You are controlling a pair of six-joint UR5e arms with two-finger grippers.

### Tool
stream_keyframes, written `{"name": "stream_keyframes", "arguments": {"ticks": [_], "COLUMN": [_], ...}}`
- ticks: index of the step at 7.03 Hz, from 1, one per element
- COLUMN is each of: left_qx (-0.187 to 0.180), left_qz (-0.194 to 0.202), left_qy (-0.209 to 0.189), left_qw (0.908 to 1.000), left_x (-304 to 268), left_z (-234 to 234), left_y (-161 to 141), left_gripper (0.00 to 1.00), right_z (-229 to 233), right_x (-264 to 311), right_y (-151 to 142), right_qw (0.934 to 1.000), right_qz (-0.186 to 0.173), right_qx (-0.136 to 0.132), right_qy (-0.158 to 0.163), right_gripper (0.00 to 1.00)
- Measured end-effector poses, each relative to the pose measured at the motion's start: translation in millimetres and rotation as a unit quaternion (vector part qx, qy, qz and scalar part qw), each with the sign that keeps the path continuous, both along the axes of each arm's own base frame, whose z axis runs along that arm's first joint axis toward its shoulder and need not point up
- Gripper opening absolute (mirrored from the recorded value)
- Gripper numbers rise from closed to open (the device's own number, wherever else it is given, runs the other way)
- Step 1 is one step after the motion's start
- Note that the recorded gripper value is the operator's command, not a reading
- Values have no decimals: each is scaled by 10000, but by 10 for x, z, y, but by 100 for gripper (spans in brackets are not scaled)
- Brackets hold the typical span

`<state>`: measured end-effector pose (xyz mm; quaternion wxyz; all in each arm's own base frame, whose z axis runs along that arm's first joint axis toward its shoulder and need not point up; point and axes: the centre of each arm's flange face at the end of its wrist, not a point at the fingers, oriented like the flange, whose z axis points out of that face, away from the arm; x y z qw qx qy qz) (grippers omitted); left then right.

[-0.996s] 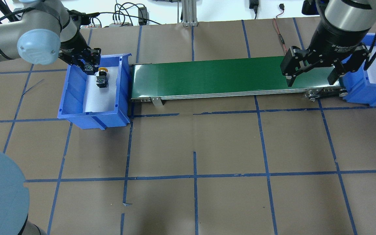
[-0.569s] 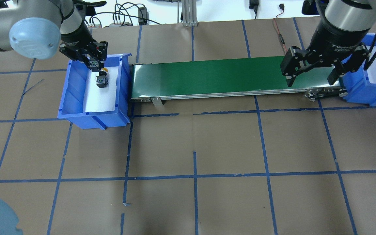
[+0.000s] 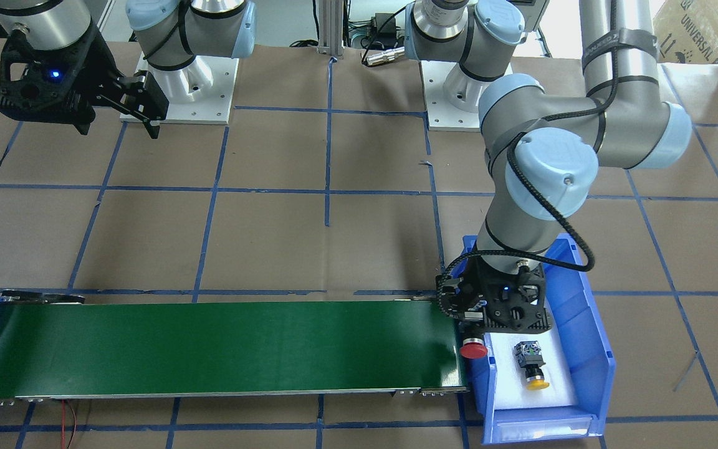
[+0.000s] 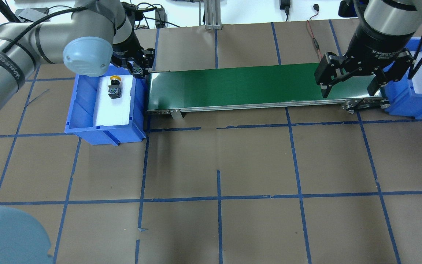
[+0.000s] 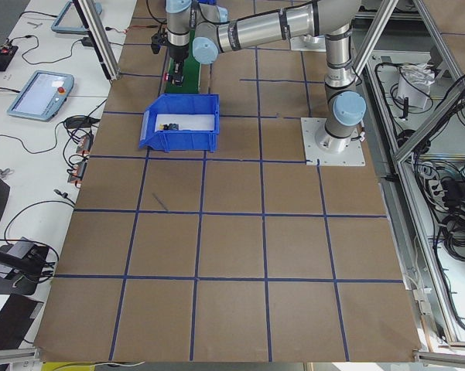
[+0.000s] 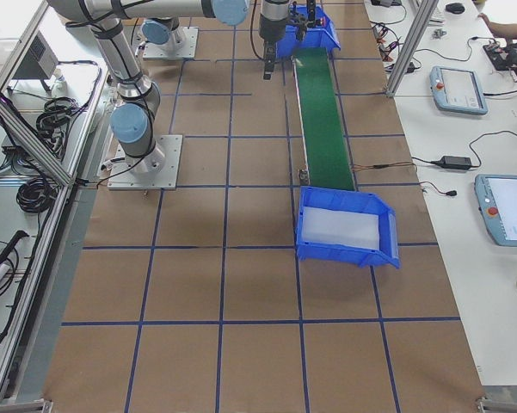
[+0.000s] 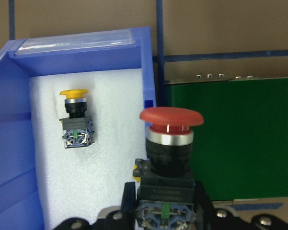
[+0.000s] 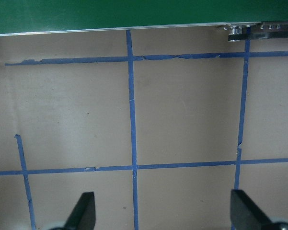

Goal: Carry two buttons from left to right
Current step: 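Place the red-capped button on the near end of the conveyor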

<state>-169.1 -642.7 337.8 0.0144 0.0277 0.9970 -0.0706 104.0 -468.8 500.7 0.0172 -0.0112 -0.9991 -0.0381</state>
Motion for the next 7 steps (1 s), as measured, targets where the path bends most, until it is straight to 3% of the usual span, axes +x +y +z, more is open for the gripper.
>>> {"name": "stream_keyframes", "arguments": {"ticks": [1, 2, 4, 7], "left_qx": [-25, -36, -1, -91], "left_qz": [-76, -134, -165, -123], "left_qy": [7, 11, -67, -212], "left_qw": [10000, 9999, 9998, 9997], "left_x": [-164, -289, -353, -260], "left_z": [-154, -254, -352, -185], "left_y": [-47, -55, -30, -42], "left_gripper": [24, 92, 100, 100], "right_z": [-2, -2, -7, -8], "right_x": [0, 0, 0, 0], "right_y": [1, 1, -2, -4], "right_qw": [10000, 10000, 10000, 10000], "right_qz": [0, 0, 0, 0], "right_qx": [3, 5, 10, 7], "right_qy": [1, 1, 1, -2], "right_gripper": [100, 100, 100, 100]}}
